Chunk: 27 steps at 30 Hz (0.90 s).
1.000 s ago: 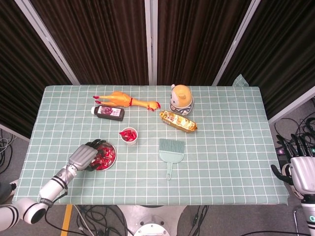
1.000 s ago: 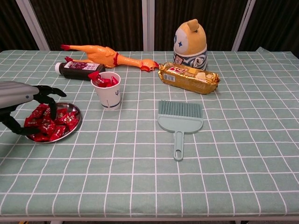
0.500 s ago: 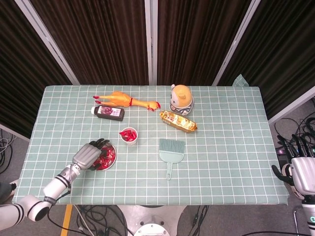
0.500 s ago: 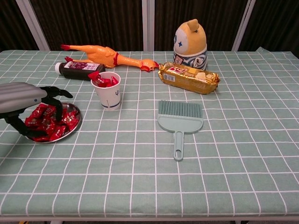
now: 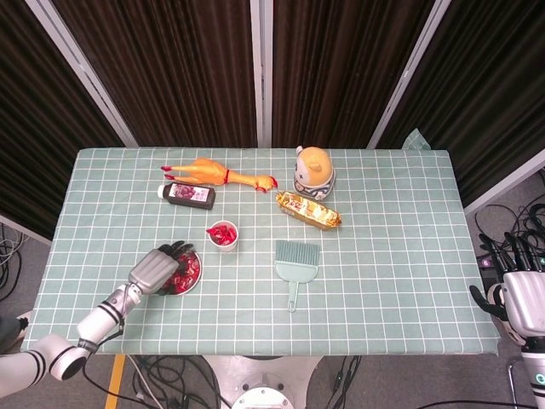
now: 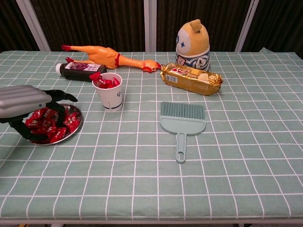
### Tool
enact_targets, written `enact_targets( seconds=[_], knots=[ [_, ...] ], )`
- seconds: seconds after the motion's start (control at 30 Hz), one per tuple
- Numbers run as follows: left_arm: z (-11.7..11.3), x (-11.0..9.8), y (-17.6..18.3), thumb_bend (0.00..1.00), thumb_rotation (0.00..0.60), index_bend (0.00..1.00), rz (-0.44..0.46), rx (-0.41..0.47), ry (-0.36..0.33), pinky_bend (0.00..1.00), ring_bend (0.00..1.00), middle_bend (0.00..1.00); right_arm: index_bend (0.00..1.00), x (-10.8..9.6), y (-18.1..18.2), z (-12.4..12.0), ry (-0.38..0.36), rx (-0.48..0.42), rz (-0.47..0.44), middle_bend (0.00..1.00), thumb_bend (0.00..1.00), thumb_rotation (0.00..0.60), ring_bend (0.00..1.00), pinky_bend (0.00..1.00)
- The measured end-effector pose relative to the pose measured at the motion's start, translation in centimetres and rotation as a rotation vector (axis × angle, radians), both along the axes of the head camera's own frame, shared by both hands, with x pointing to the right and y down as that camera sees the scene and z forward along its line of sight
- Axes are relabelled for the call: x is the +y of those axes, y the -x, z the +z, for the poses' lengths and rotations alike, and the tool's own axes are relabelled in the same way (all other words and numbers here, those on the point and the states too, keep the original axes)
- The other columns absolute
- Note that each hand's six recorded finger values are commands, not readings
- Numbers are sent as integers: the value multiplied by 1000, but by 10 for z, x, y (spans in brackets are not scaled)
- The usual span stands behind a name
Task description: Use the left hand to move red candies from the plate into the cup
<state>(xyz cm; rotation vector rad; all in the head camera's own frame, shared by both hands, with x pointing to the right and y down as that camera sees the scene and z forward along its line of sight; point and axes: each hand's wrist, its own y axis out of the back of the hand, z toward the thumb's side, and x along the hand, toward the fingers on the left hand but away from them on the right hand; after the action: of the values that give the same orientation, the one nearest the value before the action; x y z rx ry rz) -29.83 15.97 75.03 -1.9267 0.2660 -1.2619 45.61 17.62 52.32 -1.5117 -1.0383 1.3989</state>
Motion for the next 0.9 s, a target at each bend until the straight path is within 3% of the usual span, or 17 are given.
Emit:
enact_targets(
  seconds=[0.47, 0.9],
  knots=[
    [7, -3, 2, 320, 600, 568, 3, 22, 5, 231, 71, 169, 91, 0, 1, -1, -3, 4, 0, 241, 213, 600, 0, 83],
    [7, -7, 7, 410, 600, 620, -65, 63, 12, 232, 72, 205, 91, -1, 2, -2, -6, 1, -4, 244, 213, 600, 0, 84]
  ],
)
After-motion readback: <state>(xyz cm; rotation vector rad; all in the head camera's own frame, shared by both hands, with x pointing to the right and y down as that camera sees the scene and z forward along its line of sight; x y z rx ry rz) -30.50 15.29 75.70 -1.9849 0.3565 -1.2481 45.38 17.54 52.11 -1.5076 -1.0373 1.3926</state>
